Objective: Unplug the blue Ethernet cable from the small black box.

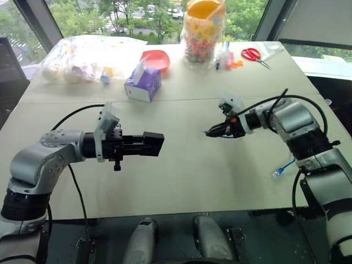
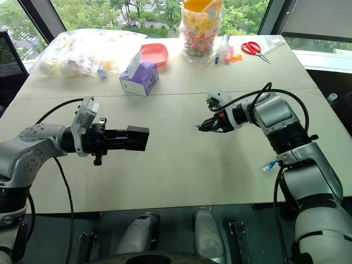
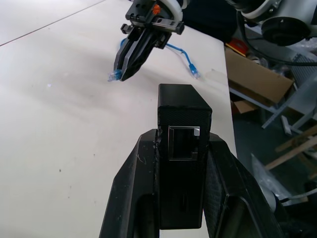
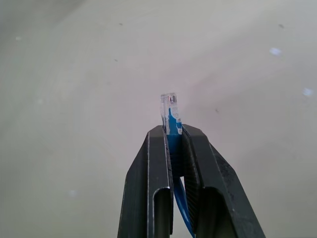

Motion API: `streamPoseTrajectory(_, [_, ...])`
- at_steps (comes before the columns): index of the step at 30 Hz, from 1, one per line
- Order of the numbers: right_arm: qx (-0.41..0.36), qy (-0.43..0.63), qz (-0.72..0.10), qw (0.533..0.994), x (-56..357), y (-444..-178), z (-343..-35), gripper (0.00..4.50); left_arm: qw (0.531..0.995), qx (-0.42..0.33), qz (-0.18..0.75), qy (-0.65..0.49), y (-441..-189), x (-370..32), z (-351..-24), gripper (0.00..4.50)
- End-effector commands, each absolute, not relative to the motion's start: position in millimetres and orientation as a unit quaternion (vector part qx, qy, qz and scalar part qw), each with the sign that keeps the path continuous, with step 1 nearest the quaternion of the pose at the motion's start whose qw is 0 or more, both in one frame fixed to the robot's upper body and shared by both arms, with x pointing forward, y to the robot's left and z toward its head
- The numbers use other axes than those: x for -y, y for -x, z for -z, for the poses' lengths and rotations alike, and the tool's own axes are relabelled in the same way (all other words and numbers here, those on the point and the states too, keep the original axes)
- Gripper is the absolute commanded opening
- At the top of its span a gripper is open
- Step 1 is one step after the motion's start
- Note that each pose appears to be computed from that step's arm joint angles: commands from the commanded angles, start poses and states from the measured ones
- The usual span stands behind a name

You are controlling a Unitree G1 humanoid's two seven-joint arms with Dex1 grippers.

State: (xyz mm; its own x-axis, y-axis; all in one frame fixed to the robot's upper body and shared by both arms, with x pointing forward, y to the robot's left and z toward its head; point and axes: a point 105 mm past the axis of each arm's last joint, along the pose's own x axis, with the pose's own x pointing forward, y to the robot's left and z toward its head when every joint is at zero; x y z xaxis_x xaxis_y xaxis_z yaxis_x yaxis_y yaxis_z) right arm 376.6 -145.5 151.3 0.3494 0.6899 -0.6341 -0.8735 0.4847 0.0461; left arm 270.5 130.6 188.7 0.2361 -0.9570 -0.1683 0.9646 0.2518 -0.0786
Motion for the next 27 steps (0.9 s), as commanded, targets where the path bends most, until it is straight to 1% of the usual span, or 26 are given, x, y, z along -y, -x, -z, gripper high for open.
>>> streamPoseTrajectory(1, [-0.231,0.177,-0.448,0.845,148,-397,-172,0.05,0.808,-0.05,0.585,-0.055,-280,-132,-196,0.5])
streamPoseTrajectory(3, [-0.18,0.175,-0.391,0.886,143,-416,-178,0.05,0.844,0.001,0.529,-0.085,-304,-127,-196,0.5])
streamPoseTrajectory(4, [-0.169,0.166,-0.361,0.902,142,-424,-178,0.05,0.861,0.02,0.499,-0.095,-317,-124,-194,0.5])
streamPoseTrajectory(6, [-0.162,0.156,-0.326,0.918,141,-431,-175,0.05,0.876,0.038,0.47,-0.103,-331,-119,-188,0.5])
streamPoseTrajectory(8, [-0.155,0.146,-0.315,0.925,136,-430,-173,0.86,0.877,0.05,0.468,-0.101,-337,-110,-181,0.5])
streamPoseTrajectory(9, [-0.152,0.142,-0.312,0.927,133,-428,-172,1.17,0.877,0.054,0.466,-0.101,-339,-106,-179,0.5])
streamPoseTrajectory(12, [-0.143,0.137,-0.295,0.935,132,-424,-174,2.6,0.878,0.062,0.466,-0.093,-346,-96,-173,0.5])
streamPoseTrajectory(13, [-0.142,0.137,-0.291,0.936,132,-421,-175,3.11,0.877,0.064,0.468,-0.09,-349,-93,-170,0.5])
streamPoseTrajectory(14, [-0.139,0.133,-0.289,0.938,133,-415,-178,3.54,0.879,0.066,0.465,-0.086,-353,-89,-166,0.5])
streamPoseTrajectory(18, [-0.14,0.112,-0.286,0.941,141,-392,-184,3.54,0.891,0.066,0.443,-0.075,-366,-85,-152,0.5])
streamPoseTrajectory(22, [-0.147,0.098,-0.279,0.944,144,-373,-181,3.54,0.897,0.046,0.434,-0.071,-370,-90,-128,0.5])
streamPoseTrajectory(27, [-0.152,0.083,-0.272,0.946,143,-360,-179,3.54,0.916,0.032,0.396,-0.059,-378,-106,-107,0.5])
